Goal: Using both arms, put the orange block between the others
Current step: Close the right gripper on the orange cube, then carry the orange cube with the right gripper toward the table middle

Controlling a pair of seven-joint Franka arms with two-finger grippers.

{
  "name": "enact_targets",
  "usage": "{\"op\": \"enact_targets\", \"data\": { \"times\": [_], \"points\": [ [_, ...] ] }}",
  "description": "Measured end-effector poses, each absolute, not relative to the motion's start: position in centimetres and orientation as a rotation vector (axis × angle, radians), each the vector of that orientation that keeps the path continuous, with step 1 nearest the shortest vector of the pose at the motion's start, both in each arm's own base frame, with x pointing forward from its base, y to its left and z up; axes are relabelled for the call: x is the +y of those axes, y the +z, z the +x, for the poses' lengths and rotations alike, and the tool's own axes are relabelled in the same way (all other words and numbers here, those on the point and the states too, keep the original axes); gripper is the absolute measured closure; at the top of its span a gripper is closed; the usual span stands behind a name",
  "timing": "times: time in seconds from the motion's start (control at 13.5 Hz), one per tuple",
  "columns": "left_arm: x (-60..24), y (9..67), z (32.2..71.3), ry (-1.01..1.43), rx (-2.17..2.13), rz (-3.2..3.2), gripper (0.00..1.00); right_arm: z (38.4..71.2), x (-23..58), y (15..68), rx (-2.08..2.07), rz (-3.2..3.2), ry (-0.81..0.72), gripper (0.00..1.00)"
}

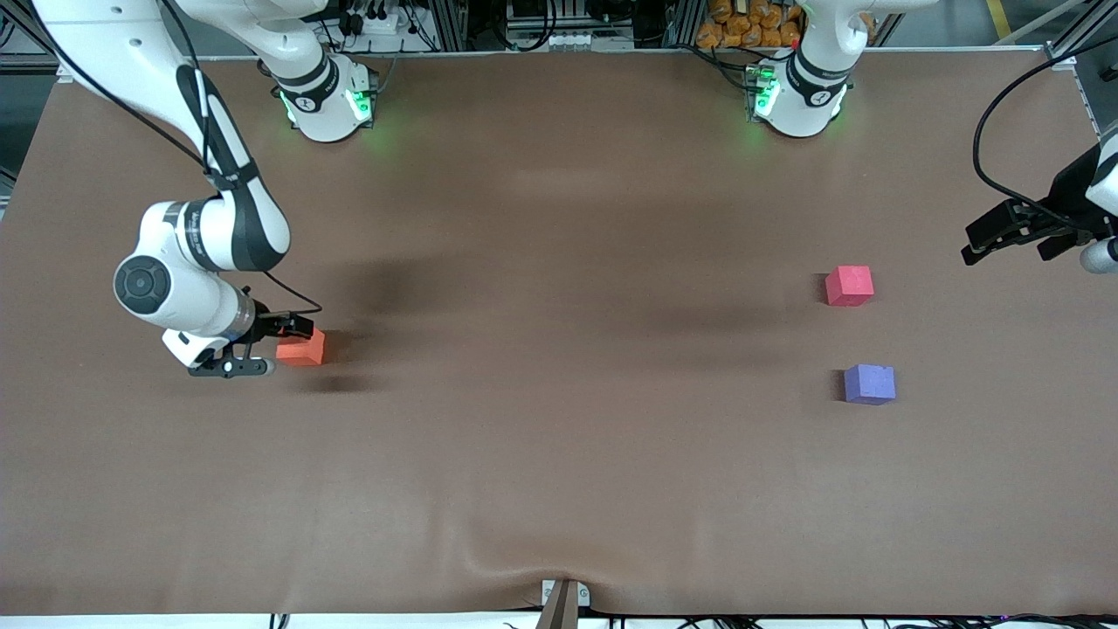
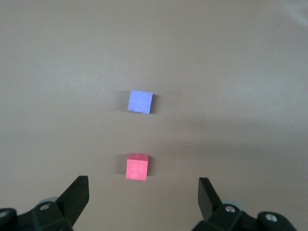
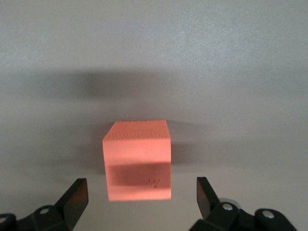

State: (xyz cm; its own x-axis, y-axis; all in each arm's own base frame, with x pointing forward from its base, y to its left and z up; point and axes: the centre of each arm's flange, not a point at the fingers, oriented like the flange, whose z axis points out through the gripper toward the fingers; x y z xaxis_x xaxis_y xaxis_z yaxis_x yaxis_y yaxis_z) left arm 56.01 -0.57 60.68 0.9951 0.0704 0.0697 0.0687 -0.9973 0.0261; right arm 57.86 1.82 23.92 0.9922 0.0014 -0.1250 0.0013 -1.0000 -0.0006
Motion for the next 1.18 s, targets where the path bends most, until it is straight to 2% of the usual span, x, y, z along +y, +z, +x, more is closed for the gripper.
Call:
{"op": "enact_targets", "data": {
  "times": [0.59, 0.66, 0.74, 0.96, 1.18],
  "points": [
    [-0.6, 60.7, 56.0, 0.109, 0.109, 3.114, 0.00, 58.2, 2.0, 19.7, 0.024, -3.123, 0.254, 0.00],
    [-0.6, 60.7, 56.0, 0.109, 0.109, 3.114, 0.00, 58.2, 2.0, 19.4, 0.023, -3.122, 0.263, 0.06],
    [-0.6, 60.7, 56.0, 0.109, 0.109, 3.114, 0.00, 58.1, 2.0, 19.2, 0.023, -3.122, 0.267, 0.06],
    [-0.6, 60.6, 56.0, 0.107, 0.109, 3.114, 0.00, 58.3, 2.1, 19.4, 0.022, -3.121, 0.269, 0.40],
    [-0.6, 60.6, 56.0, 0.102, 0.109, 3.115, 0.00, 59.0, 3.1, 21.8, -0.008, -3.111, 0.324, 0.41]
  ]
}}
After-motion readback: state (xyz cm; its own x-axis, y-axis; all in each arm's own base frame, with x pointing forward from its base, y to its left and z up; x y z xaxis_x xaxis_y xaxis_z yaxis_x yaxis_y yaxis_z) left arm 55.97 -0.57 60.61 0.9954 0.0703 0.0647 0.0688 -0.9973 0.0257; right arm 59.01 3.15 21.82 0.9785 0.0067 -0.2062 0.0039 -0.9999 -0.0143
